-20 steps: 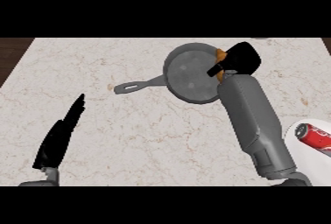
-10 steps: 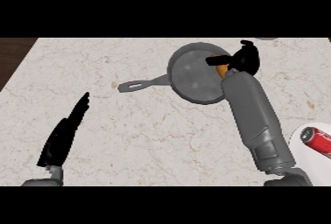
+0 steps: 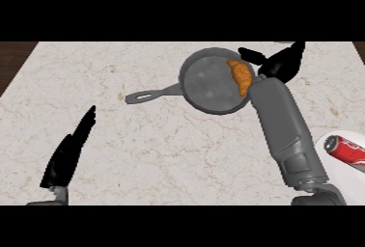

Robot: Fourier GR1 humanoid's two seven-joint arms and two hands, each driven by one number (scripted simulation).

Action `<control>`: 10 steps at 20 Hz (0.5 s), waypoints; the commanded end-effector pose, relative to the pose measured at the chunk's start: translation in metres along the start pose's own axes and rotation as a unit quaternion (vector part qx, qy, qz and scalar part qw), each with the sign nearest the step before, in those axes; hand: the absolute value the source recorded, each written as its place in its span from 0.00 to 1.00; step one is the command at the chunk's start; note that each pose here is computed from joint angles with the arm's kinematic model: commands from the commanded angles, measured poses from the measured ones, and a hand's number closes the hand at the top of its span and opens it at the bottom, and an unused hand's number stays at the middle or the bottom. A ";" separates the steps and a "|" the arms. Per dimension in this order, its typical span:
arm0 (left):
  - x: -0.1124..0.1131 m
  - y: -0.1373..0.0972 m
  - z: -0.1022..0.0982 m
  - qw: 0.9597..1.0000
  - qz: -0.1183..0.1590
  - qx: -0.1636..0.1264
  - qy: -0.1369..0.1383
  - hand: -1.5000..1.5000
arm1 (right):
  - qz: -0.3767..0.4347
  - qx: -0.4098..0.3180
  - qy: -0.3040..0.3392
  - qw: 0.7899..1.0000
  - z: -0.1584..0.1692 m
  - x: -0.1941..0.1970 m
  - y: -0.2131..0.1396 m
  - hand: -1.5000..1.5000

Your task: Pick the croissant from the plate and place it in the pan

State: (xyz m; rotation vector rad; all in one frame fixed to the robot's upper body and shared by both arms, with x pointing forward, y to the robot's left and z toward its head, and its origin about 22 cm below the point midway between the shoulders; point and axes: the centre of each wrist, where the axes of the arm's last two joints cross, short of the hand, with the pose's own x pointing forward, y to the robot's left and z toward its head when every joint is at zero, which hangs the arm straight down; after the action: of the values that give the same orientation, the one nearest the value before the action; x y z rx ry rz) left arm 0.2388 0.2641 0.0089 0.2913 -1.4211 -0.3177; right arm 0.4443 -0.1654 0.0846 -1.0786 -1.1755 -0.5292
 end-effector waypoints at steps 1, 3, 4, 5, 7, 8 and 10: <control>0.002 0.009 0.001 1.000 0.001 0.010 0.011 0.50 | -0.053 -0.104 0.022 0.993 -0.018 -0.015 -0.008 0.00; -0.003 0.001 0.008 1.000 0.007 0.009 0.012 0.50 | -0.072 -0.124 0.036 0.989 -0.002 -0.019 0.001 0.00; -0.004 0.004 0.008 1.000 0.009 0.013 0.016 0.50 | -0.073 -0.139 0.036 0.987 -0.008 -0.033 -0.004 0.00; 0.001 0.006 -0.002 1.000 0.009 0.018 0.018 0.50 | -0.077 -0.139 0.023 0.987 -0.004 -0.032 -0.004 0.00; -0.016 0.018 0.019 0.999 0.000 0.025 0.033 0.50 | -0.074 -0.133 0.018 0.988 -0.003 -0.049 -0.011 0.00; -0.008 0.009 0.022 0.999 0.001 0.032 0.031 0.50 | -0.076 -0.133 0.003 0.988 -0.004 -0.056 -0.017 0.00; -0.008 0.026 0.008 0.999 0.005 0.035 0.029 0.50 | -0.068 -0.124 -0.009 0.990 0.004 -0.069 -0.021 0.00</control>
State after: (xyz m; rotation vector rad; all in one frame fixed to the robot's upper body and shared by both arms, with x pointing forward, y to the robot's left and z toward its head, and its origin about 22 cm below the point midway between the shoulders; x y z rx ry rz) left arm 0.2258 0.2828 0.0079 0.3315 -1.3795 -0.2680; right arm 0.4186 -0.1860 0.0443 -1.1942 -1.1955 -0.7132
